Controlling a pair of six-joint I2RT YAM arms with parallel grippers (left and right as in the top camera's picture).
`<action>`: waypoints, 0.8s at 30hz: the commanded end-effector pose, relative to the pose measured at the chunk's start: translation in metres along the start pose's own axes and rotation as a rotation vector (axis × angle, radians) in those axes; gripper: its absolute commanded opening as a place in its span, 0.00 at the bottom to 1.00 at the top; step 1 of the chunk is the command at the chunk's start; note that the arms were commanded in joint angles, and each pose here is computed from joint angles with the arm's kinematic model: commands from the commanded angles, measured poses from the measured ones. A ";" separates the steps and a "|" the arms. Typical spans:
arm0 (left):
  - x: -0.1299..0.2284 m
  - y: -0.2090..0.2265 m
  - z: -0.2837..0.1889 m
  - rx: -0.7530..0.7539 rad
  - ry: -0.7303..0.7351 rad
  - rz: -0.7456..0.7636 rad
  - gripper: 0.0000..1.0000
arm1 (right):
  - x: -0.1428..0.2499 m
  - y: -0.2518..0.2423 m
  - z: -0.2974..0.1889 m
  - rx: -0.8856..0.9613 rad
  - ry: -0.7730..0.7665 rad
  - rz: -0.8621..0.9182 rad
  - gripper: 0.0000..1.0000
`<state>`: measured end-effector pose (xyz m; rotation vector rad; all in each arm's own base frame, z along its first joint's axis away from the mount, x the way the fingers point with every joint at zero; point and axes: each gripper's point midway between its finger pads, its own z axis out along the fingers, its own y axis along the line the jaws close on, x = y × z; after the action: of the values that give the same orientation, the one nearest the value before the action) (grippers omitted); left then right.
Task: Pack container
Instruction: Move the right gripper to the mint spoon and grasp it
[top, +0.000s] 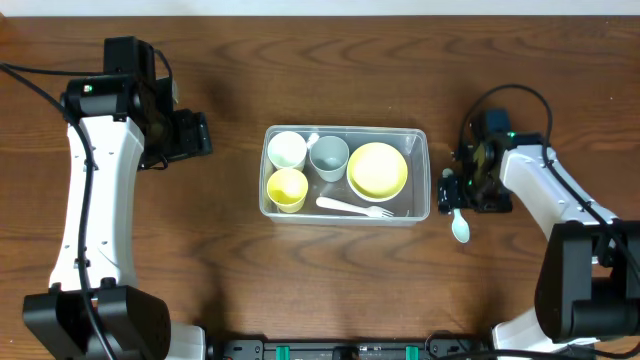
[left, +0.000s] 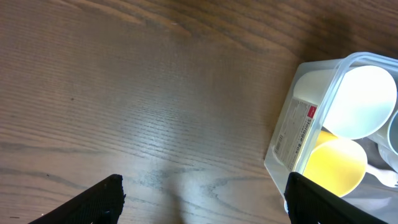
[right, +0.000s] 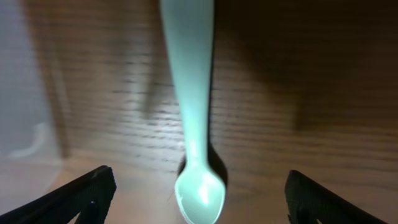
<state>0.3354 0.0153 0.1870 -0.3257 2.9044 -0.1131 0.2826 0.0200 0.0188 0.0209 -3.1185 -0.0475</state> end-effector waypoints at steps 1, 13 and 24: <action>0.002 0.001 -0.005 0.000 -0.011 -0.011 0.83 | 0.004 -0.005 0.011 0.029 0.009 0.016 0.88; 0.003 0.001 -0.005 -0.001 -0.007 -0.011 0.83 | -0.002 -0.006 0.033 0.031 0.005 -0.012 0.85; 0.003 0.001 -0.005 -0.001 -0.007 -0.011 0.83 | -0.007 -0.006 0.033 0.031 -0.012 -0.012 0.57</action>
<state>0.3348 0.0153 0.1868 -0.3255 2.9070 -0.1131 0.2920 0.0132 -0.0060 0.0294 -3.1549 0.0163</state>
